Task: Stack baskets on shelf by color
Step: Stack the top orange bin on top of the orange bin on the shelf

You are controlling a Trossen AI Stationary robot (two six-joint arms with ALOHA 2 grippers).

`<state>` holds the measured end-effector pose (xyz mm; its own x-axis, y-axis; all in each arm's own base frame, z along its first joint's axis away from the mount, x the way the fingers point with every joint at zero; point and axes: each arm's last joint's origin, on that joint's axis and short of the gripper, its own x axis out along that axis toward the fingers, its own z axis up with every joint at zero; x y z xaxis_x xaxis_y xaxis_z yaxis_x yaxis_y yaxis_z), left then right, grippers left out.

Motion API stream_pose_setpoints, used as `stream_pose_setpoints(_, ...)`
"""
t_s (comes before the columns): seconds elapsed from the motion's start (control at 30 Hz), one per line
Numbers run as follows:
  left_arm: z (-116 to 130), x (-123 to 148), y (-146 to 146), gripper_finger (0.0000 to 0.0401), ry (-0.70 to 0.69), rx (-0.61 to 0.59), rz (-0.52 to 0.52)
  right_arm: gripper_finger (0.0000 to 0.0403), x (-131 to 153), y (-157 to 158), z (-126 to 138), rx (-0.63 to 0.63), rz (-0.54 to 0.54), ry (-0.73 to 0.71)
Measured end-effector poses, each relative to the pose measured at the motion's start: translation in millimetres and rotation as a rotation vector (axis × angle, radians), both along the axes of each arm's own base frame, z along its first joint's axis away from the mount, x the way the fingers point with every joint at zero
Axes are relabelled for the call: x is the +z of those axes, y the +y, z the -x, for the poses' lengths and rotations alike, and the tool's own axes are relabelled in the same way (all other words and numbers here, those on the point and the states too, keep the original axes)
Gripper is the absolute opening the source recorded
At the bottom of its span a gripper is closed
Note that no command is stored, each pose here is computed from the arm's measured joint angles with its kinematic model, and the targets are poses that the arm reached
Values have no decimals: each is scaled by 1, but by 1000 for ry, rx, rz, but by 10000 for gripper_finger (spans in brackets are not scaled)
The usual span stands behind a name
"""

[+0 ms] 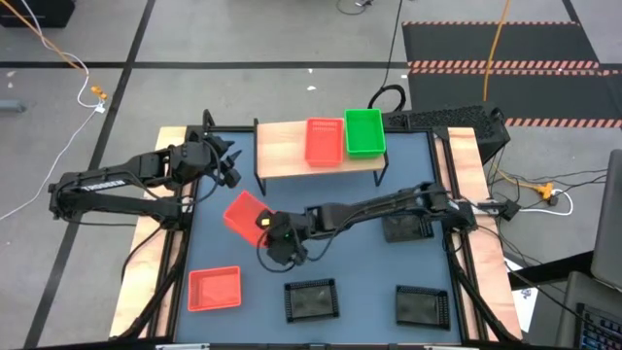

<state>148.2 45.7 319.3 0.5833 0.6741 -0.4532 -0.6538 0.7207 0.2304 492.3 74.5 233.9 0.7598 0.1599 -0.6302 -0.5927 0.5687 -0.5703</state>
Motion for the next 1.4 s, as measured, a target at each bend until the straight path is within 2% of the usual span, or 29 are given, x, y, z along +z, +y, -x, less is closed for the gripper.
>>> stream_pose_setpoints(0.2,0,0,0,152,-12,5,6,4,64,-6,33,-64,-135,-6)
stream_pose_setpoints(0.37,0,0,0,152,-21,10,12,3,108,-18,59,-113,-181,-57)
stream_pose_setpoints(0.53,-1,1,0,152,-28,10,11,2,152,-41,83,-261,-122,-205)
stream_pose_setpoints(0.7,-2,1,0,152,-34,10,10,1,180,-80,98,-509,-48,-350)
stream_pose_setpoints(0.83,-2,2,0,152,-44,10,8,1,187,-123,110,-704,-110,-361)
stream_pose_setpoints(0.97,-3,3,1,152,-52,10,7,1,173,-167,121,-857,-206,-243)
stream_pose_setpoints(1.03,-3,2,1,152,-52,12,8,1,165,-181,125,-891,-267,-178)
stream_pose_setpoints(1.1,-4,2,1,152,-54,11,8,1,161,-188,129,-913,-307,-132)
stream_pose_setpoints(1.2,-8,3,2,152,-56,5,-4,1,159,-191,132,-929,-312,-100)
stream_pose_setpoints(1.4,-14,1,3,152,-48,0,-13,2,157,-181,134,-926,-365,-45)
